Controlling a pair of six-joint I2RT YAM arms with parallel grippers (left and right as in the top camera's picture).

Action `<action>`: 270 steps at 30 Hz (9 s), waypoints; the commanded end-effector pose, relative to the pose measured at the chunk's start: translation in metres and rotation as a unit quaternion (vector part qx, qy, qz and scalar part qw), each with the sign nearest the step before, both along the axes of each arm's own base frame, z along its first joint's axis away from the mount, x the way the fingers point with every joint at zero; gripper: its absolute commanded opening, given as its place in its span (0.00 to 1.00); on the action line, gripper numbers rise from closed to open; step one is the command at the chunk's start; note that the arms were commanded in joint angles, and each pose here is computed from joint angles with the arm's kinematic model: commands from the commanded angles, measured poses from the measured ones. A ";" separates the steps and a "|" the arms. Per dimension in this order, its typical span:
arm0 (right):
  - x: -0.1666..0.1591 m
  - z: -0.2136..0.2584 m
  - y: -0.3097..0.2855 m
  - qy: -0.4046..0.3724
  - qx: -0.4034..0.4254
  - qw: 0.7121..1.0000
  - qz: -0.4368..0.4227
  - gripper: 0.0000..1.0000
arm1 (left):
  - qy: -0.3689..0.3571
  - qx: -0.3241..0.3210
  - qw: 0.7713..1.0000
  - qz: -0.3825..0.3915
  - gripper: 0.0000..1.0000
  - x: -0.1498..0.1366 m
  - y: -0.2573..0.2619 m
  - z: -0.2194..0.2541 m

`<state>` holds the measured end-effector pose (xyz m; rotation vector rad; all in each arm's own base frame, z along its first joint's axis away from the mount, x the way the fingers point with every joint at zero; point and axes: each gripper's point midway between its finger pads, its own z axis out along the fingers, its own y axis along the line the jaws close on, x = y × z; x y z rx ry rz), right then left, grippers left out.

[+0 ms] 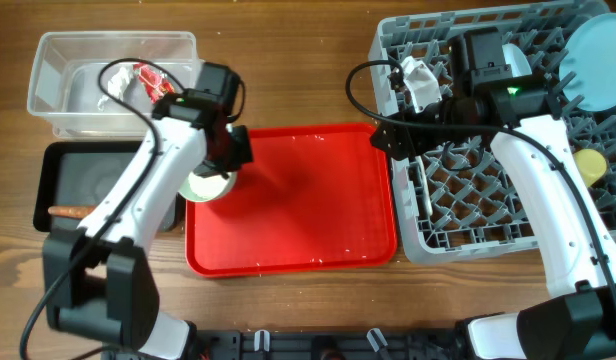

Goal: Sort waste into correct bins and load items into the dishwasher rack

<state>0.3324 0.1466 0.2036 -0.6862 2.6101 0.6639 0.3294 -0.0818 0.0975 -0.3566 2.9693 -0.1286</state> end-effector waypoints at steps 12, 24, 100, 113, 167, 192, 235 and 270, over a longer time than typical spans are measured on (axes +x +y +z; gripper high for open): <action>-0.008 0.001 0.002 0.013 0.006 1.000 0.006 0.72 | -0.129 -0.301 0.945 0.016 0.04 0.016 0.085 0.064; -0.016 -0.003 -0.002 0.033 -0.005 0.999 0.003 0.71 | -0.150 -0.449 0.876 0.090 0.04 0.021 0.125 0.029; -0.037 -0.015 -0.019 0.082 -0.054 0.995 -0.011 0.66 | -0.058 -0.123 0.984 -0.114 0.04 -0.004 -0.085 -0.005; -0.041 -0.016 -0.020 0.092 -0.056 0.994 -0.012 0.66 | -0.054 -0.048 0.989 -0.130 0.06 -0.002 -0.103 -0.043; 0.086 0.087 -0.103 -0.257 -0.280 0.866 -0.326 0.04 | -0.146 0.002 0.938 0.313 0.95 -0.061 0.186 0.120; 0.134 -0.041 -0.192 -0.193 -0.614 0.673 -0.364 0.04 | -0.150 0.002 0.938 0.313 0.96 -0.059 0.186 0.121; 0.063 0.003 -0.069 -0.059 -0.171 0.935 -0.304 0.60 | -0.179 -0.033 0.954 0.240 1.00 -0.040 0.162 0.128; -0.090 0.054 -0.124 -0.181 -0.044 0.940 -0.285 1.00 | -0.409 -0.017 0.912 0.006 1.00 -0.127 0.067 0.157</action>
